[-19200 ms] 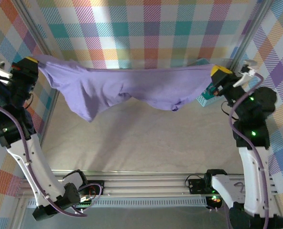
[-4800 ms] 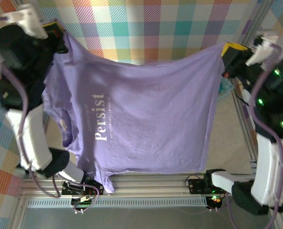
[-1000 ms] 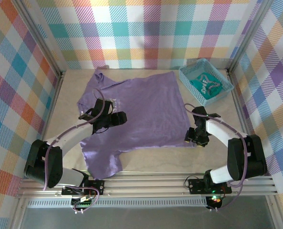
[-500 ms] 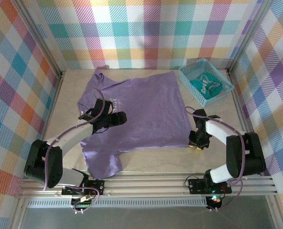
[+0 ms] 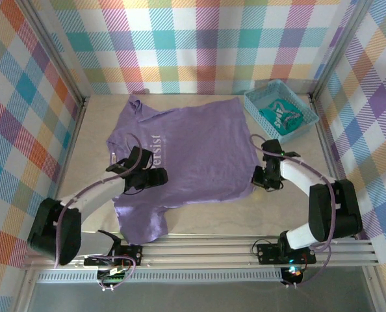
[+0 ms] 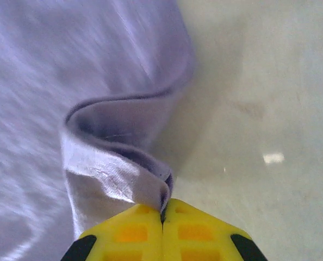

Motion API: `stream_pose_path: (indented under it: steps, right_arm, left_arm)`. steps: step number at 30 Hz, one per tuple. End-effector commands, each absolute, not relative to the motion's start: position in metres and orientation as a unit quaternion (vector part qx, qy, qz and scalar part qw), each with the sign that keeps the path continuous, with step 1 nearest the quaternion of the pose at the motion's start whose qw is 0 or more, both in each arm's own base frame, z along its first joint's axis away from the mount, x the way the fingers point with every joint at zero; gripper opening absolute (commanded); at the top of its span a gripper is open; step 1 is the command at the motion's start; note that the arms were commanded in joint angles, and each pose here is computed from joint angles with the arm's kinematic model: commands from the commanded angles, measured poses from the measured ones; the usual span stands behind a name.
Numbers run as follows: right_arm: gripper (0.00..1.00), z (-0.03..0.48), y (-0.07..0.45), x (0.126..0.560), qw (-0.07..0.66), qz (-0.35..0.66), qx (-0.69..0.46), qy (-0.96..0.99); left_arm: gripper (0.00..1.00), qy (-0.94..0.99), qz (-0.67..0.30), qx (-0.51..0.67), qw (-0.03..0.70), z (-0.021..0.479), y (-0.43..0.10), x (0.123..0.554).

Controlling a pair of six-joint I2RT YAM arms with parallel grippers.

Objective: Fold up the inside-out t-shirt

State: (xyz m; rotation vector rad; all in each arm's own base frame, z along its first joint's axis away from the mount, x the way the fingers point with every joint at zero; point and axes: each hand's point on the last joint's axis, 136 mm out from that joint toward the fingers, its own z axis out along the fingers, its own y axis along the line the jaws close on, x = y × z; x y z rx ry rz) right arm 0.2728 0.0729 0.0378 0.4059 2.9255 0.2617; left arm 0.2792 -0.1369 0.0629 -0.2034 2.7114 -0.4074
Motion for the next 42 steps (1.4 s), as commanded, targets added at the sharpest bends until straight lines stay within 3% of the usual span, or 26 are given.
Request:
stream_pose_path:
  steps: [1, 14, 19, 26, 32, 37, 42]
  right_arm:
    - [0.00, 0.050, 0.070, 0.306, 0.127, 0.085, 0.117, 0.981]
    - [0.00, 0.070, 0.037, 0.374, 0.170, 0.101, 0.153, 0.968]
    - [0.00, 0.083, 0.033, 0.386, 0.184, 0.112, 0.155, 0.964]
    - [0.00, 0.082, 0.040, 0.373, 0.181, 0.130, 0.144, 0.964]
    - [0.00, 0.094, 0.045, 0.362, 0.195, 0.146, 0.132, 0.961]
    - [0.01, 0.104, 0.050, 0.359, 0.208, 0.159, 0.126, 0.957]
    - [0.01, 0.107, 0.053, 0.362, 0.211, 0.167, 0.121, 0.955]
  left_arm:
    - [0.73, 0.966, -0.136, -0.085, 0.205, 0.057, -0.141, 0.305]
    - [0.73, 0.969, -0.146, -0.042, 0.196, 0.038, -0.189, 0.400]
    - [0.74, 0.956, -0.169, -0.007, 0.239, 0.086, -0.207, 0.423]
    - [0.75, 0.957, -0.159, -0.026, 0.241, 0.100, -0.171, 0.336]
    - [0.73, 0.972, -0.048, -0.108, 0.202, 0.079, -0.091, 0.239]
    - [0.72, 0.976, -0.017, -0.155, 0.151, 0.057, -0.075, 0.182]
    - [0.72, 0.980, 0.018, -0.161, 0.113, 0.039, -0.069, 0.151]
